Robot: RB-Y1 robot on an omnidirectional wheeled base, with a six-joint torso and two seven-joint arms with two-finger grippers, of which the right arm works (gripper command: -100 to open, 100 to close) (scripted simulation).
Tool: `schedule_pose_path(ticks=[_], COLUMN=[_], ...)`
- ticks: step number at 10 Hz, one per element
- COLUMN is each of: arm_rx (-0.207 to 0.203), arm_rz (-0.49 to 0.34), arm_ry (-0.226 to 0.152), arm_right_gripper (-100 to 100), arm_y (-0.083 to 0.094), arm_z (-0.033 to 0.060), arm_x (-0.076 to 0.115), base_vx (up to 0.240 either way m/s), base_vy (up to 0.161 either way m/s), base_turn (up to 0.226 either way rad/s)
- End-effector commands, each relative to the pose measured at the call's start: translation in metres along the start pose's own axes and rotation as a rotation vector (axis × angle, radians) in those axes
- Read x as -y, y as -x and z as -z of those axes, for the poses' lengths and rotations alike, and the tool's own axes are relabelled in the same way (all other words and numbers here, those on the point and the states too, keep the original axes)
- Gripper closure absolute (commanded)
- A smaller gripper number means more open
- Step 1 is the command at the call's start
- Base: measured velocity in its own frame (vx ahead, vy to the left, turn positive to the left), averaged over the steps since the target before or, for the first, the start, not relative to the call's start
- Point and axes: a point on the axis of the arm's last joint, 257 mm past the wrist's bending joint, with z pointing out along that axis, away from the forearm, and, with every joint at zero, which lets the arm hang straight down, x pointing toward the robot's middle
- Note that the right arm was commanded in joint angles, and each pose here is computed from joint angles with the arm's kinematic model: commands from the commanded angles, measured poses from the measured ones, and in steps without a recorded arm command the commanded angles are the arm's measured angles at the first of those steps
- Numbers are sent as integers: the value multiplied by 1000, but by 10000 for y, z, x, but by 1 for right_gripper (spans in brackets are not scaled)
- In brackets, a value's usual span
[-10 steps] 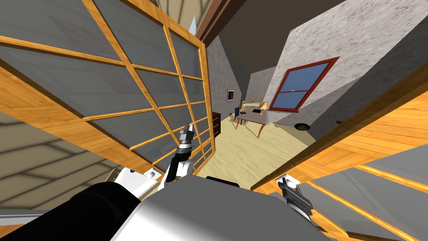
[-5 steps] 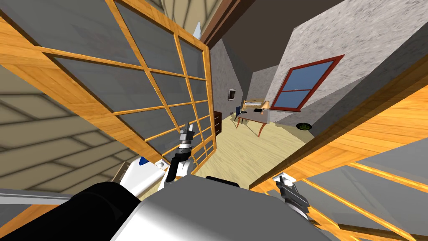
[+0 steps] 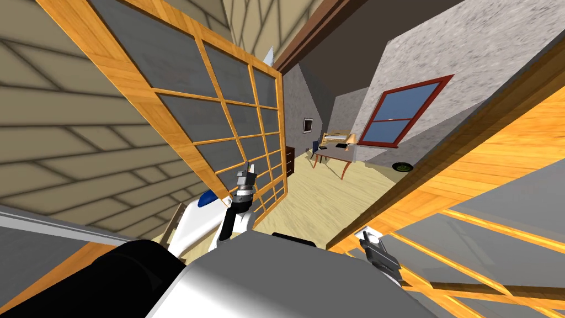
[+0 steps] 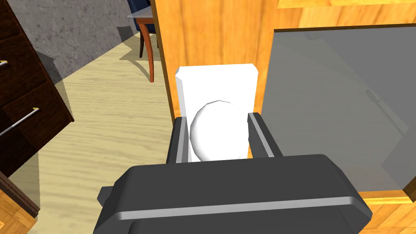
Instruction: Pull the door open
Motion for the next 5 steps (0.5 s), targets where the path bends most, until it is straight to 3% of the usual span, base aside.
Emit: schedule_pose_path(ticks=[1,2,5], arm_rx=[0,4,0], arm_rz=[0,0,0], arm_ry=[0,-34,-96], arm_right_gripper=[100,100,100], arm_y=[0,16,1], arm_z=[0,57,144], arm_x=[0,90,236], base_vx=[-86,-156,-252], base_vy=[11,3,-25], base_turn=[15,57,74])
